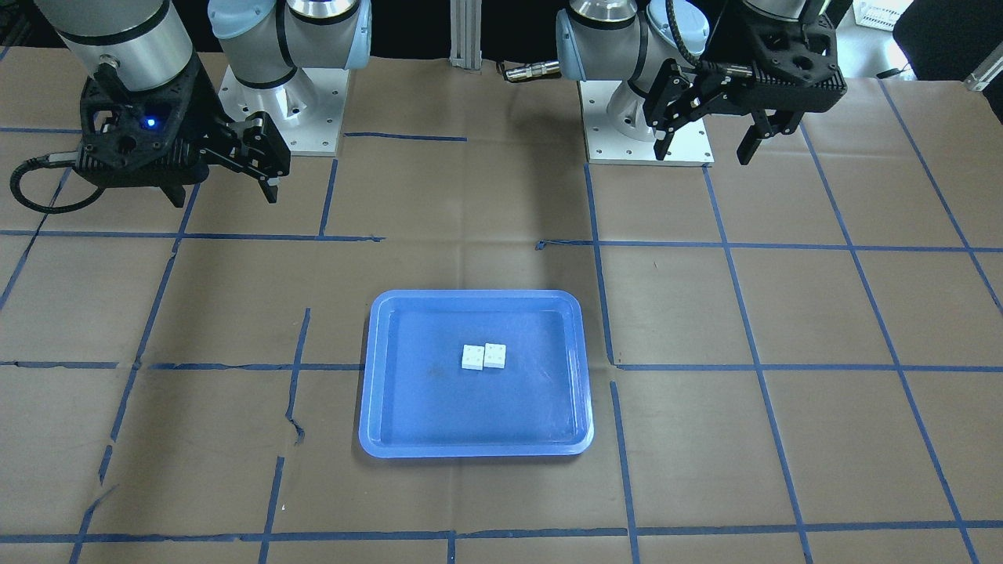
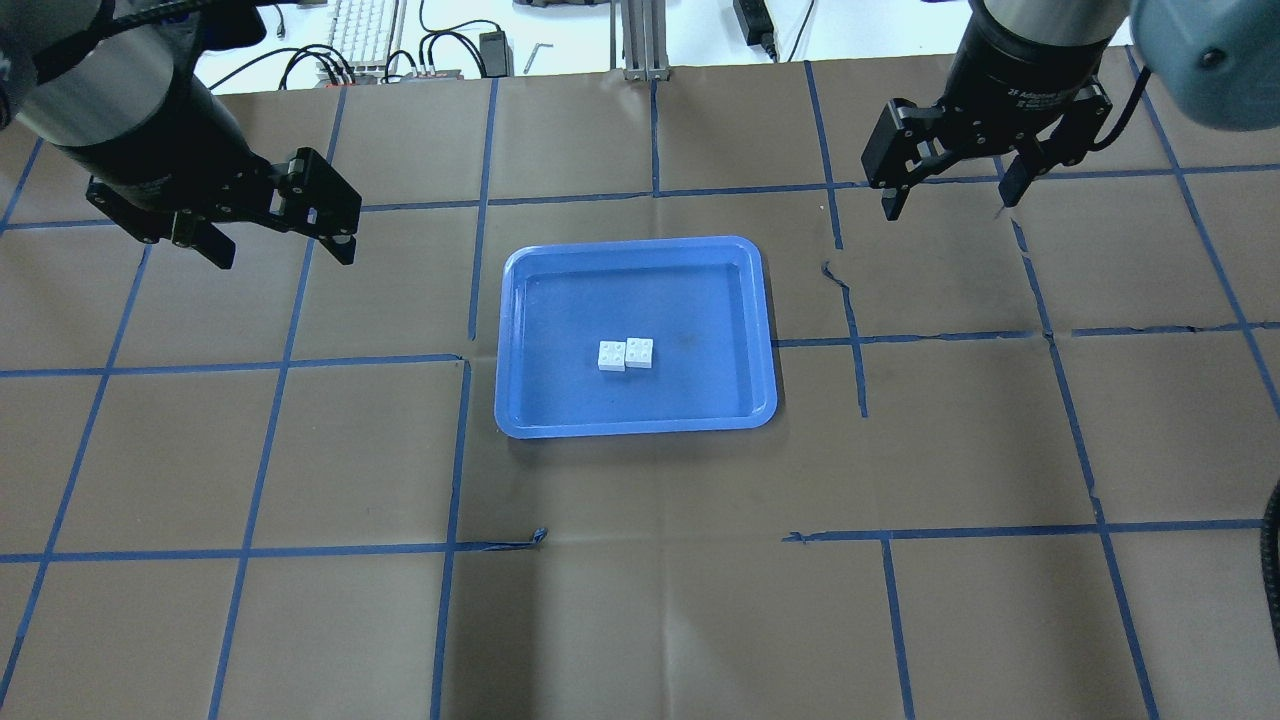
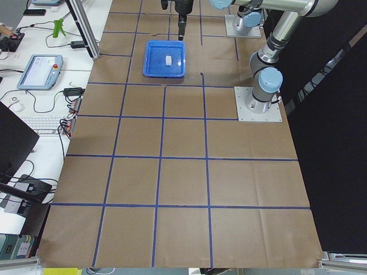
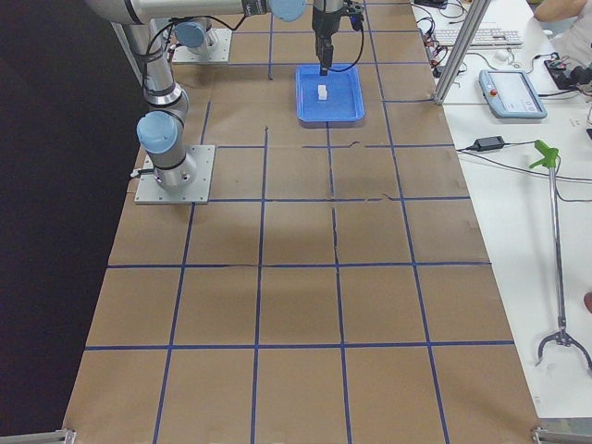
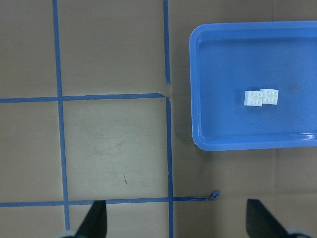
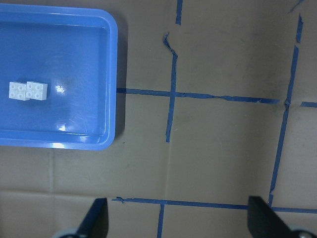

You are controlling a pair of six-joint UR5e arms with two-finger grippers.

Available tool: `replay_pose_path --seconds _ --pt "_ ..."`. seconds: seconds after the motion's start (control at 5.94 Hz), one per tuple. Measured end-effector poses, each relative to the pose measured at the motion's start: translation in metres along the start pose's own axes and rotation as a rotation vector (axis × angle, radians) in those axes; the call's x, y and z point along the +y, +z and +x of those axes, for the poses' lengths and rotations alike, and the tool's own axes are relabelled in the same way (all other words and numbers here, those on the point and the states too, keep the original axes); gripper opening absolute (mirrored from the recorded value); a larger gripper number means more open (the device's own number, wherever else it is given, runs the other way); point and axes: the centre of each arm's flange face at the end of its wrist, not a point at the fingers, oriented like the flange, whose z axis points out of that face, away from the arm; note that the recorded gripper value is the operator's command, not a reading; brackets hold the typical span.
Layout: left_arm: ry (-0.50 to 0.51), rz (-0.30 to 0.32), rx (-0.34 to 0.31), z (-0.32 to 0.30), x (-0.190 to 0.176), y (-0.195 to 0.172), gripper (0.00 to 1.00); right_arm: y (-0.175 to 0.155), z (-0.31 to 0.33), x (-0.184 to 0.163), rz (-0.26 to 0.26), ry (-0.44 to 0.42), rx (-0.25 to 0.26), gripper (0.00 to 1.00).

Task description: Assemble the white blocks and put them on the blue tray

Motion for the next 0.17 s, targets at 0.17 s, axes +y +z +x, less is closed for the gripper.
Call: replay_pose_path --seconds 0.17 --pt "0.0 -0.001 0.0 0.0 0.0001 0.0001 0.99 0.0013 0.0 -0.0006 -0.002 0.0 0.0 1.0"
